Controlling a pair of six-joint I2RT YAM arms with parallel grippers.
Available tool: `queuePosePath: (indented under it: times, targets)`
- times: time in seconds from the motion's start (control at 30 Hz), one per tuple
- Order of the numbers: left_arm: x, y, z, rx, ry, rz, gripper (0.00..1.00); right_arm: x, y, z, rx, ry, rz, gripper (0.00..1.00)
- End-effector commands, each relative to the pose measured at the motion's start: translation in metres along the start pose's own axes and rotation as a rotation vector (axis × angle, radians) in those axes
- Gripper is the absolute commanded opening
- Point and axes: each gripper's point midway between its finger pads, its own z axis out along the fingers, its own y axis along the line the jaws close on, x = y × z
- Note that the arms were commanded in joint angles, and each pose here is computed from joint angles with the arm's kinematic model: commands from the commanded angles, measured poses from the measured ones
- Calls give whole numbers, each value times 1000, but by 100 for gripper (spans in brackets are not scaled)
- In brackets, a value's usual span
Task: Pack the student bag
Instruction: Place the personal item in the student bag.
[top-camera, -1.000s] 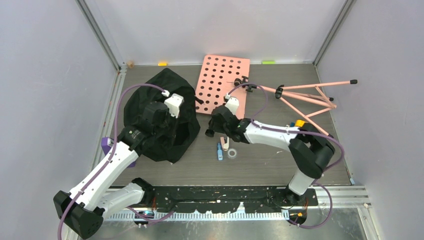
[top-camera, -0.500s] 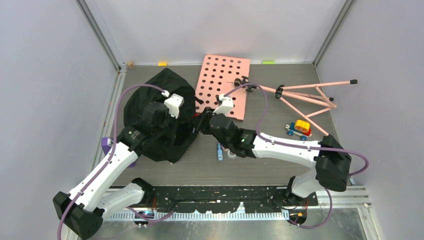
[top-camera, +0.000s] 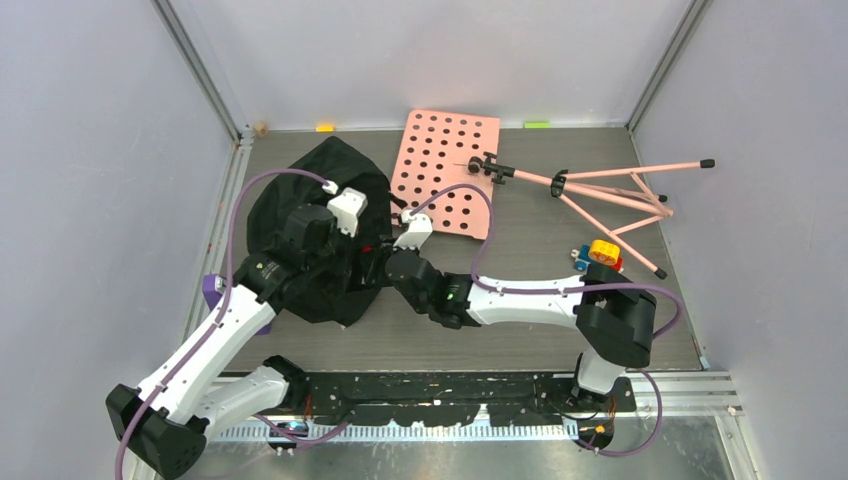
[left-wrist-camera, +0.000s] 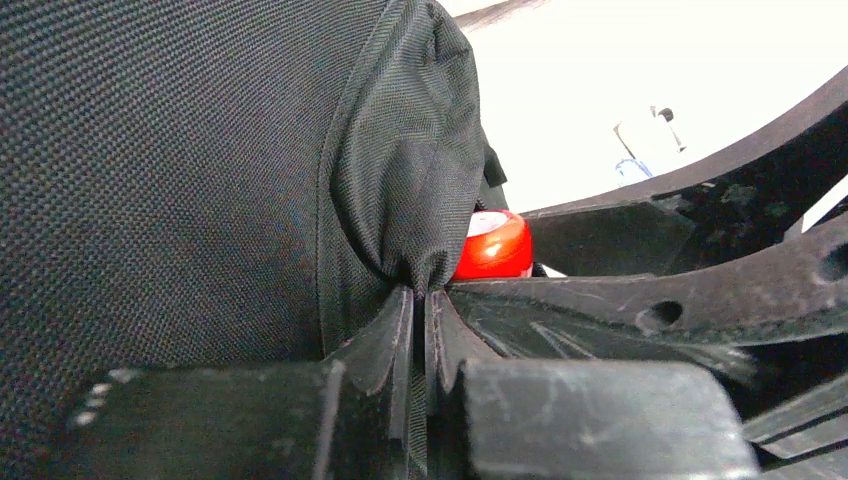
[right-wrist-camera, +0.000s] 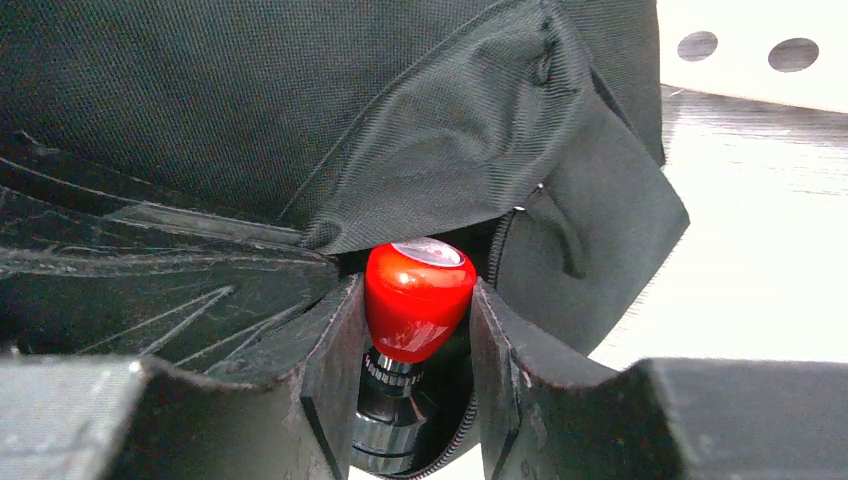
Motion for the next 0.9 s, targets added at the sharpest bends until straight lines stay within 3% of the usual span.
queuePosePath:
  times: [0.0,0.3,0.43,0.87]
  targets:
    - [-13,-1,-6,9,-59,-6,0,-28,34,1,-65,-86,56,21]
    - [-12,-1,-6,8,-56,-5,0,-23,39,-1,-69,-78,31,52]
    - [-12,-1,-5,7,-54,-5,0,-26,38,-3,-57,-87,5,60]
    - [-12,2,-4,-11,-56,-4,0,-62,20,-43,-43,-129,-104,61]
